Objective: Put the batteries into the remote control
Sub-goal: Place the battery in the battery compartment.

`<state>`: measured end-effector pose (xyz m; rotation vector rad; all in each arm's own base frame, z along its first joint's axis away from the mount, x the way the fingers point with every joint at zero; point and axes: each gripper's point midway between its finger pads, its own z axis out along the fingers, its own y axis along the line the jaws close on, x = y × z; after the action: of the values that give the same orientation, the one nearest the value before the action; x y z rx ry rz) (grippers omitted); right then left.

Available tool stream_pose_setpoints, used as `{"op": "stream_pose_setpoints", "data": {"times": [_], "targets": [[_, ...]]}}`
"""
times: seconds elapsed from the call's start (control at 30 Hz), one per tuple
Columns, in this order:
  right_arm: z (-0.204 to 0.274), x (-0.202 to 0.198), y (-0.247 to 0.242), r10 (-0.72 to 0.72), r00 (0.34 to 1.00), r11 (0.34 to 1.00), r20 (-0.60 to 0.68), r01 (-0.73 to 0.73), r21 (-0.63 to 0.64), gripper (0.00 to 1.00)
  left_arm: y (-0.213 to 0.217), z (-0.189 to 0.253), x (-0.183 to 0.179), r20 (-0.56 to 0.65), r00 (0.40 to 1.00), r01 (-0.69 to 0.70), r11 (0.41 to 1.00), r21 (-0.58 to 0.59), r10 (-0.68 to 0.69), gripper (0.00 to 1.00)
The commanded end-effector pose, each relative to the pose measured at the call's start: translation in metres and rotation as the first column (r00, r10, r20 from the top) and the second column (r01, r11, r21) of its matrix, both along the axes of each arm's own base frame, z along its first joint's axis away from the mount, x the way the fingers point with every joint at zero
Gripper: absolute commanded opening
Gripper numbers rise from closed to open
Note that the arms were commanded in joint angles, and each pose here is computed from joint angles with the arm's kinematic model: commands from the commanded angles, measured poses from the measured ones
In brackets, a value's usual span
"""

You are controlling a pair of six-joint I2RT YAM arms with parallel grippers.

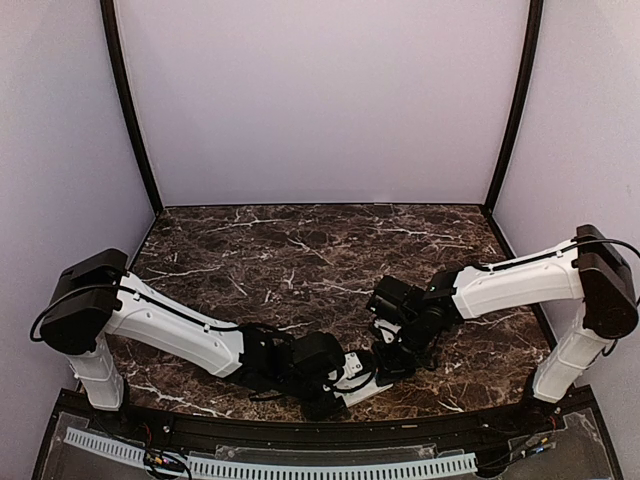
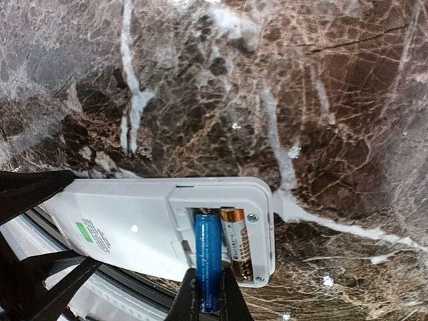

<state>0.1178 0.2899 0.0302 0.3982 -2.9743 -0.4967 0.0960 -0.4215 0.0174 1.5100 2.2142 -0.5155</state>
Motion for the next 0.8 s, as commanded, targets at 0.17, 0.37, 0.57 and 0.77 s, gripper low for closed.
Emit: {"op": "stream_pose_setpoints", "data": {"times": [0.17, 0.37, 0.57, 0.77], "targets": [[-0.008, 0.012, 0.007, -0.010, 0.999, 1.000, 0.050, 0.009, 0.019, 0.18, 0.040, -0.054, -0.028, -0.139, 0.990, 0.059, 0.980, 0.190, -0.033, 0.53], [-0.005, 0.011, 0.003, -0.001, 0.999, 1.000, 0.051, 0.002, -0.006, 0.22, 0.044, -0.056, -0.028, -0.142, 0.989, 0.059, 0.978, 0.202, -0.030, 0.53], [0.011, 0.013, 0.000, 0.007, 0.997, 1.000, 0.071, -0.006, -0.018, 0.21, 0.044, -0.056, -0.029, -0.145, 0.989, 0.060, 0.977, 0.202, -0.031, 0.53], [0.018, 0.007, -0.003, -0.004, 0.998, 1.000, 0.062, 0.004, 0.005, 0.18, 0.044, -0.056, -0.029, -0.147, 0.989, 0.061, 0.978, 0.201, -0.031, 0.52]]}}
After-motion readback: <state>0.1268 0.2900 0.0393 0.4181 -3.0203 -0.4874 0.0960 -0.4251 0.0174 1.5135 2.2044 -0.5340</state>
